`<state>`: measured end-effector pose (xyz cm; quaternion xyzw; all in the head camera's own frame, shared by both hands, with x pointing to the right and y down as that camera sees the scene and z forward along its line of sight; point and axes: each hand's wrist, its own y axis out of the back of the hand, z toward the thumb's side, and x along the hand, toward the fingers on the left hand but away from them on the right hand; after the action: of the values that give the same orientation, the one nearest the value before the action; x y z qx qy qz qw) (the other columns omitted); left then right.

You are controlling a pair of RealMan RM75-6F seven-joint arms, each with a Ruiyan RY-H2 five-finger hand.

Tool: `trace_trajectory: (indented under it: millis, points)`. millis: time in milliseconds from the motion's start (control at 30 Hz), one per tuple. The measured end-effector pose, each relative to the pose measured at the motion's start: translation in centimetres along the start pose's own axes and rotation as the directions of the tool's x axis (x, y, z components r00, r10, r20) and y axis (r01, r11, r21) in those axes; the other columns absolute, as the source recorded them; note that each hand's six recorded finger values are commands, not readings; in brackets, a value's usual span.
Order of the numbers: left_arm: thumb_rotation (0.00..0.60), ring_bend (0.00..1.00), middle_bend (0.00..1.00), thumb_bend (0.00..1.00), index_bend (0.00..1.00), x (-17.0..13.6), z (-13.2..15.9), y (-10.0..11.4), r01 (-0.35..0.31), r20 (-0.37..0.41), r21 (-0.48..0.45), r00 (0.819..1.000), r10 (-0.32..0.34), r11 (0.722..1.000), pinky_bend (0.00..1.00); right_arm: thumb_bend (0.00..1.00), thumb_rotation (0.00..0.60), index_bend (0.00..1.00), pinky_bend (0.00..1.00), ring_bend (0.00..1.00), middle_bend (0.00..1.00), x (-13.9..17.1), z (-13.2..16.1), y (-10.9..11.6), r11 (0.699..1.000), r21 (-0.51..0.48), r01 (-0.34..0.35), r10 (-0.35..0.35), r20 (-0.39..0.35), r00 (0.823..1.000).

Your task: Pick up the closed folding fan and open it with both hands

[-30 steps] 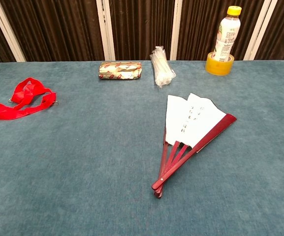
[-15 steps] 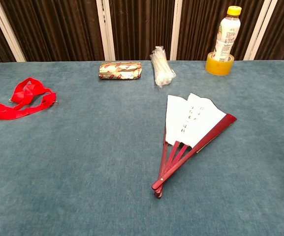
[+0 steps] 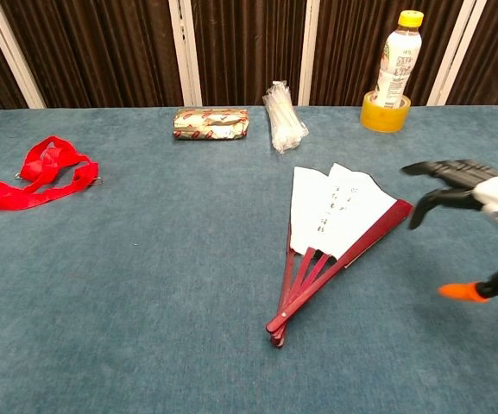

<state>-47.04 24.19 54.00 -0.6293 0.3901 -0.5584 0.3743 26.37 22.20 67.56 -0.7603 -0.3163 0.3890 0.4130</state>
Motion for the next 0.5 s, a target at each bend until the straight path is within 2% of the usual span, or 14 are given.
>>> trace_trajectory:
  millis: [233,500]
  points:
    - [0.6,0.0,0.0,0.0,0.0,0.2,-0.1,-0.1,0.005,-0.006,-0.008,1.0,-0.005,1.0,0.0,0.13,0.6,0.44,0.0,0.0,0.09,-2.6,1.5,-1.8,1.0,-0.02,-0.002,0.002,-0.01,1.0]
    - [0.6,0.0,0.0,0.0,0.0,0.3,-0.2,-0.1,0.008,-0.01,-0.014,1.0,-0.008,1.0,0.0,0.15,0.6,0.46,0.0,0.0,0.09,-3.9,2.3,-3.0,0.999,-0.04,-0.003,0.003,-0.004,1.0]
